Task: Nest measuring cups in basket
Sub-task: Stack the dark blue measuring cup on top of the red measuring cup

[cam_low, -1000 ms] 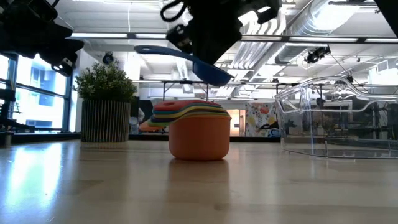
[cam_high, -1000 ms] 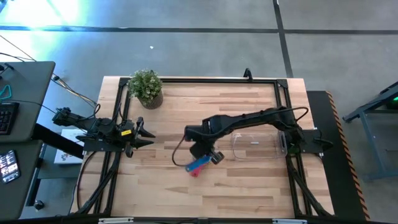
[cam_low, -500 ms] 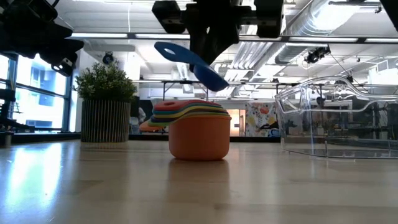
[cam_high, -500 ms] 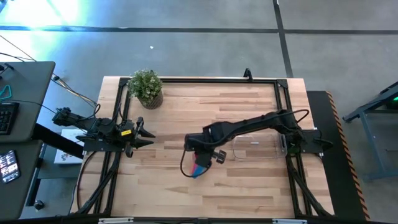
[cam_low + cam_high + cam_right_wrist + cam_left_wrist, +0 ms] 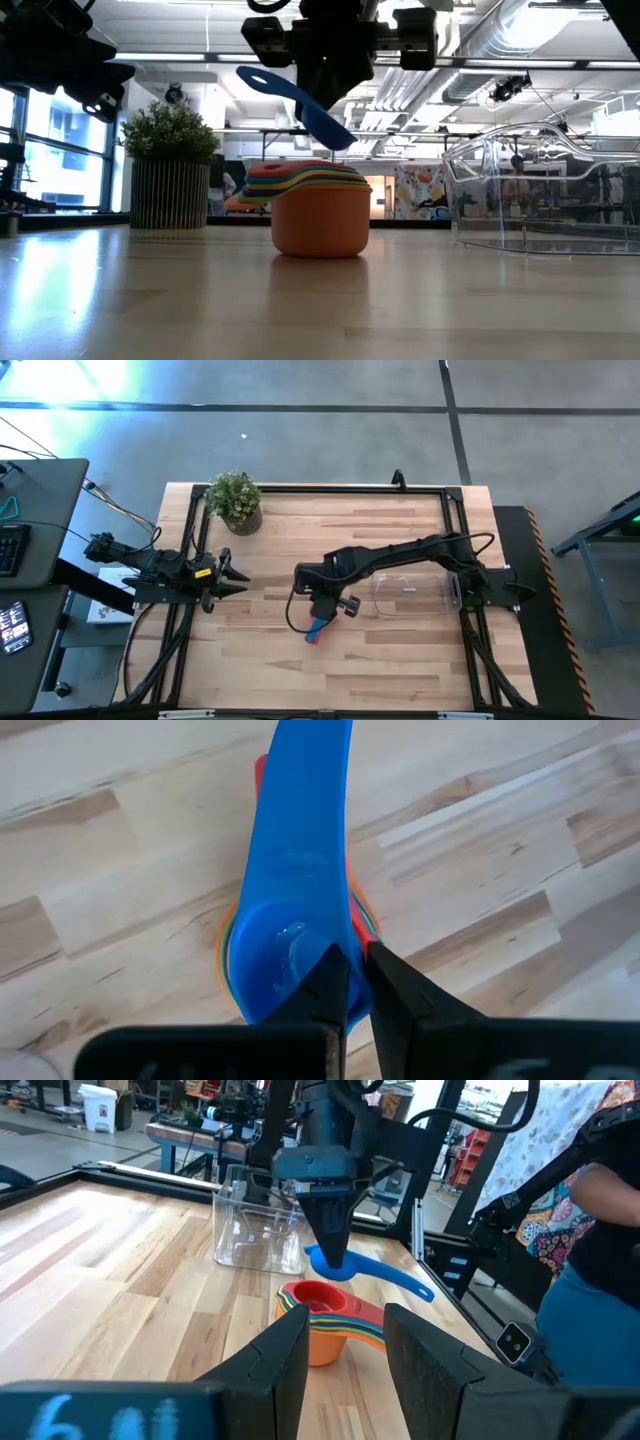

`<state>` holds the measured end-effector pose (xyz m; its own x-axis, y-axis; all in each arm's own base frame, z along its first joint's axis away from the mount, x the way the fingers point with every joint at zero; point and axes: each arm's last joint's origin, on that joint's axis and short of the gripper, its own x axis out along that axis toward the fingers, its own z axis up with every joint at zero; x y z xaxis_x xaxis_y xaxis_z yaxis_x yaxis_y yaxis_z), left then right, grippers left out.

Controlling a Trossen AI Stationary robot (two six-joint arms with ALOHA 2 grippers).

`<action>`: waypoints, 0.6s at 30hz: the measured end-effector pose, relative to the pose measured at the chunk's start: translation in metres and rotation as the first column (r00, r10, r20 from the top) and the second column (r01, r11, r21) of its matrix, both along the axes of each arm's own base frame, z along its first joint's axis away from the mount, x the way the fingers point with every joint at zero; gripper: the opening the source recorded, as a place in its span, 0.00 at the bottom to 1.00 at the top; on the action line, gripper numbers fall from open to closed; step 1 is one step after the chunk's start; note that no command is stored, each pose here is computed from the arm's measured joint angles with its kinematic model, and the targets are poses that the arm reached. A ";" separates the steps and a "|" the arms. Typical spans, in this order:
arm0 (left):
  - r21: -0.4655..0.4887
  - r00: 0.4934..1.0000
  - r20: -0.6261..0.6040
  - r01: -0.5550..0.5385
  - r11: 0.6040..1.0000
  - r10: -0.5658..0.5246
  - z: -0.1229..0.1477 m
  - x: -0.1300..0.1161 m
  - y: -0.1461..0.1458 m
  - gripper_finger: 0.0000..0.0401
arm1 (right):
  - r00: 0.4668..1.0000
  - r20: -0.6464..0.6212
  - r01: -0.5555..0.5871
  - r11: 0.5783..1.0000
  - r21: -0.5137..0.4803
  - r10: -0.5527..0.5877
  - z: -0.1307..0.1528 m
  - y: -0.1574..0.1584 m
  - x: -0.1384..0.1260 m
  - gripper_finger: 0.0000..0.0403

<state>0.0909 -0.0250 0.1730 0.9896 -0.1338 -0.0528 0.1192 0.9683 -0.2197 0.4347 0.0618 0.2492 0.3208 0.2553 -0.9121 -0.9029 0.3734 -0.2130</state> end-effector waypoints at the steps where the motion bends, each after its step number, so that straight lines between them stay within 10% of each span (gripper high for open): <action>1: 0.000 1.000 0.000 0.000 1.000 0.000 0.000 0.000 0.000 0.30 | 1.000 -0.002 0.003 1.000 0.001 -0.003 0.000 -0.001 0.000 0.03; 18: 0.000 1.000 0.000 0.000 1.000 0.000 0.000 0.000 0.000 0.30 | 0.998 -0.065 0.009 1.000 0.010 -0.009 -0.020 -0.004 0.005 0.04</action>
<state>0.0909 -0.0250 0.1730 0.9896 -0.1338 -0.0526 0.1192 0.9683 -0.2197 0.4401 0.0577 0.2292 0.2634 0.2621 -0.9284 -0.9113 0.3833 -0.1503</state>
